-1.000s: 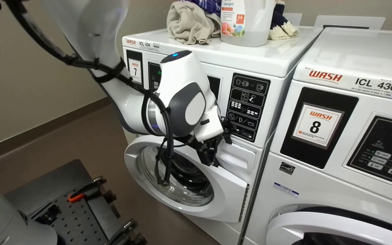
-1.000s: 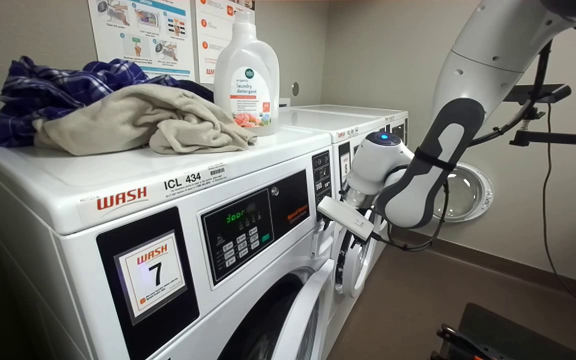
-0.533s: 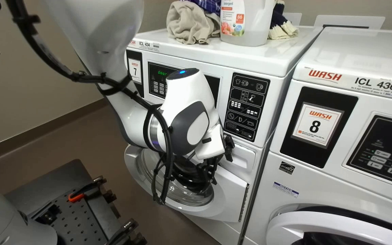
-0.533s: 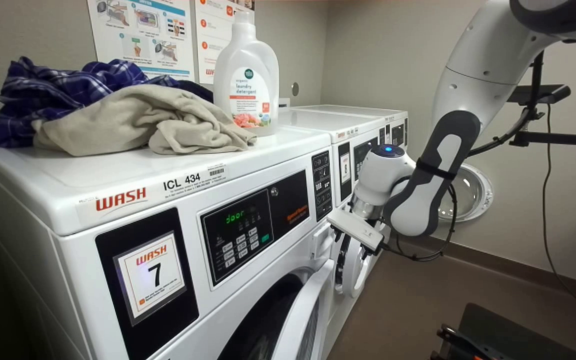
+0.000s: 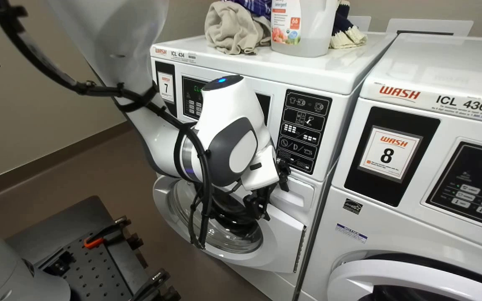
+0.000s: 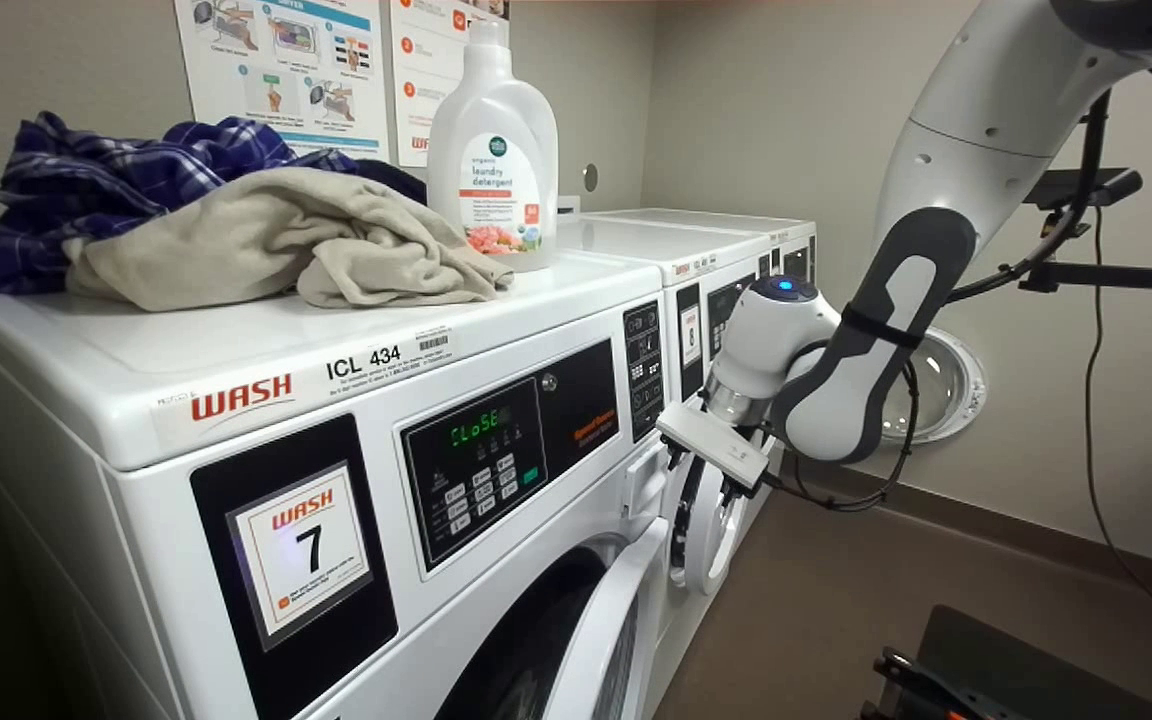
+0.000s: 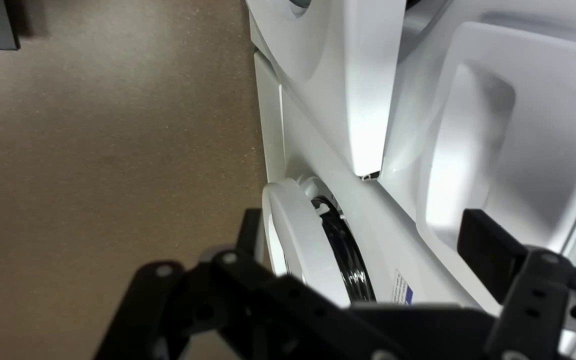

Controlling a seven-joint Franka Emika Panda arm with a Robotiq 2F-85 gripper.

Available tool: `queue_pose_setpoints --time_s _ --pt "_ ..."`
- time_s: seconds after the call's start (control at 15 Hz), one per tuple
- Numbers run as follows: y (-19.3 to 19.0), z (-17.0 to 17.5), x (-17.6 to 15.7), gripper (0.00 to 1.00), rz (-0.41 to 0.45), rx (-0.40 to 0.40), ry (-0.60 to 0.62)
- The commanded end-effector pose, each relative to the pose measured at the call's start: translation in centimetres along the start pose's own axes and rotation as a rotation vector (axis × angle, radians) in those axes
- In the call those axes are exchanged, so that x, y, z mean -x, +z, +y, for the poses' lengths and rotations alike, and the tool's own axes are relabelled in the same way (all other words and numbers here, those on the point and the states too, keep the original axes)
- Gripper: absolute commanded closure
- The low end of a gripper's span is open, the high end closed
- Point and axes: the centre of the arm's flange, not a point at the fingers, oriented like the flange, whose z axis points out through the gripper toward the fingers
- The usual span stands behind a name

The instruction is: Open the detergent tray on the first washing machine from the left

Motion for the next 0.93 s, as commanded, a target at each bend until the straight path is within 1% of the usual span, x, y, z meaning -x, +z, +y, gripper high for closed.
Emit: queue_pose_setpoints --time_s 0.0,0.27,0.47,0.67,0.87 --pt "-3.8 1.4 -0.7 0.00 0.008 -0.065 -0.036" --pt "-6.1 3.4 -1.2 0.00 0.020 -0.091 -0.063" --pt "-7.3 4.6 -1.7 0.00 0.034 -0.132 -0.058" --pt "-7.5 4.9 -2.0 0.00 0.056 -0.175 -0.047" --pt "-6.9 4.9 -2.0 0.00 0.073 -0.191 -0.043"
